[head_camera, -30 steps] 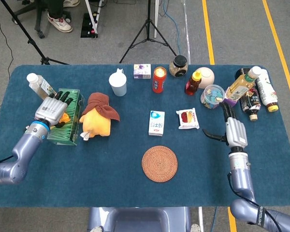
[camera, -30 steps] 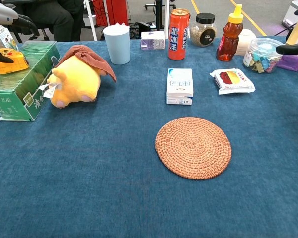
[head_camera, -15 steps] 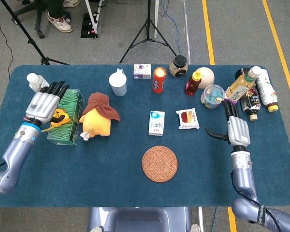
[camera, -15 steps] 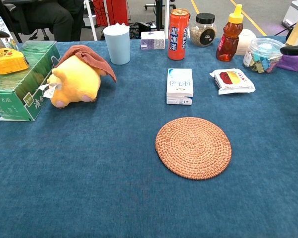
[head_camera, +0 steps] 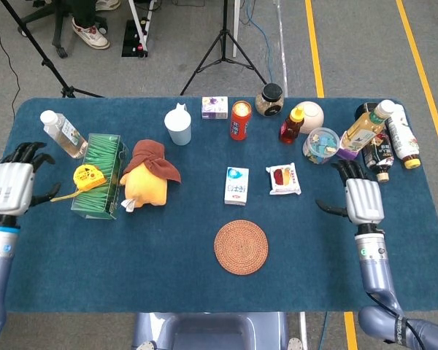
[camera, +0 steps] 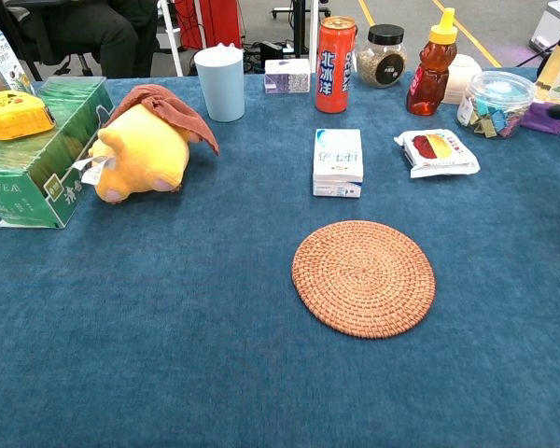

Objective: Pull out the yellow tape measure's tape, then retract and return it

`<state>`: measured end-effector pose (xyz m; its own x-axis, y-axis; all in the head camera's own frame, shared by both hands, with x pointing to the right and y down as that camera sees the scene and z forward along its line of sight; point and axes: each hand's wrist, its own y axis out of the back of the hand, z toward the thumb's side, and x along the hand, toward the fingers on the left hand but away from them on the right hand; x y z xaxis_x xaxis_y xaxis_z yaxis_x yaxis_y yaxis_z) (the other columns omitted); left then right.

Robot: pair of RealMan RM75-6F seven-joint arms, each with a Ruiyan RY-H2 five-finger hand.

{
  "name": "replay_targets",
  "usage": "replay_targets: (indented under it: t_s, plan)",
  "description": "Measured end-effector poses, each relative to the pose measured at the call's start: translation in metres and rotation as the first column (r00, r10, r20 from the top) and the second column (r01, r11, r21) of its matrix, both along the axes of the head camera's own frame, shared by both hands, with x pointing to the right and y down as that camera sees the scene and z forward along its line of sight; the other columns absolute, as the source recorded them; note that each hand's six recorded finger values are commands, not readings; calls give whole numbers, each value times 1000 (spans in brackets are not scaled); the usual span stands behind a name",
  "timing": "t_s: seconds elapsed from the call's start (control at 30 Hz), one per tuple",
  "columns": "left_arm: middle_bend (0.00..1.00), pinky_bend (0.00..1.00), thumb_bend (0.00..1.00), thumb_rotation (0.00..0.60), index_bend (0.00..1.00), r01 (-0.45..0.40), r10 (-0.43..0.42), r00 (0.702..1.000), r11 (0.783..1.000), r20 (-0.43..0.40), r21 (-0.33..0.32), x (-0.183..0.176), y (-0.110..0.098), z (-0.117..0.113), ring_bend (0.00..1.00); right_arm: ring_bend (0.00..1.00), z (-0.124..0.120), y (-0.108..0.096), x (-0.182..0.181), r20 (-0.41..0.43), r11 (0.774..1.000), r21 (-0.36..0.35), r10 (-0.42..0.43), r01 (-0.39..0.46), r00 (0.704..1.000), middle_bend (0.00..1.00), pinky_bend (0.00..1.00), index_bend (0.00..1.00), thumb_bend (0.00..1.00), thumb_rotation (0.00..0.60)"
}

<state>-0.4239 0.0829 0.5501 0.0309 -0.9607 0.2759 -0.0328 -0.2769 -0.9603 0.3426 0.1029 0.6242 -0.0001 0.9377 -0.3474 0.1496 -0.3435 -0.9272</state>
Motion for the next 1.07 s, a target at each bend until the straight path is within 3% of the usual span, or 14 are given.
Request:
replay_targets:
  t_s: [0.17, 0.3, 0.53, 0.73, 1.07]
  plan:
    - [226, 363, 249, 600, 396, 97, -98, 995, 994, 14, 39, -42, 46, -9, 162, 150, -6, 19, 16, -65, 1000, -9, -21, 21, 998, 202, 241, 233, 224, 402]
    - [231, 363, 249, 600, 403, 116, -117, 993, 992, 11, 47, -56, 77, -15, 162, 150, -9, 34, 24, -75, 1000, -21, -16, 15, 997, 207, 240, 245, 223, 401]
    - [231, 357, 249, 600, 410, 161, -158, 984, 986, 84, -33, -74, 127, -12, 162, 155, -18, 61, 37, -92, 999, -27, 24, -26, 996, 219, 239, 244, 224, 402]
    - [231, 348, 249, 600, 410, 166, -156, 982, 982, 106, -93, -75, 143, -7, 162, 155, -21, 76, 44, -102, 998, -50, 39, -44, 994, 221, 239, 245, 223, 403]
    - [239, 334, 249, 600, 415, 142, -128, 986, 980, 104, -139, -67, 144, -4, 162, 156, -27, 80, 47, -82, 998, -35, 54, -57, 995, 223, 239, 245, 223, 403]
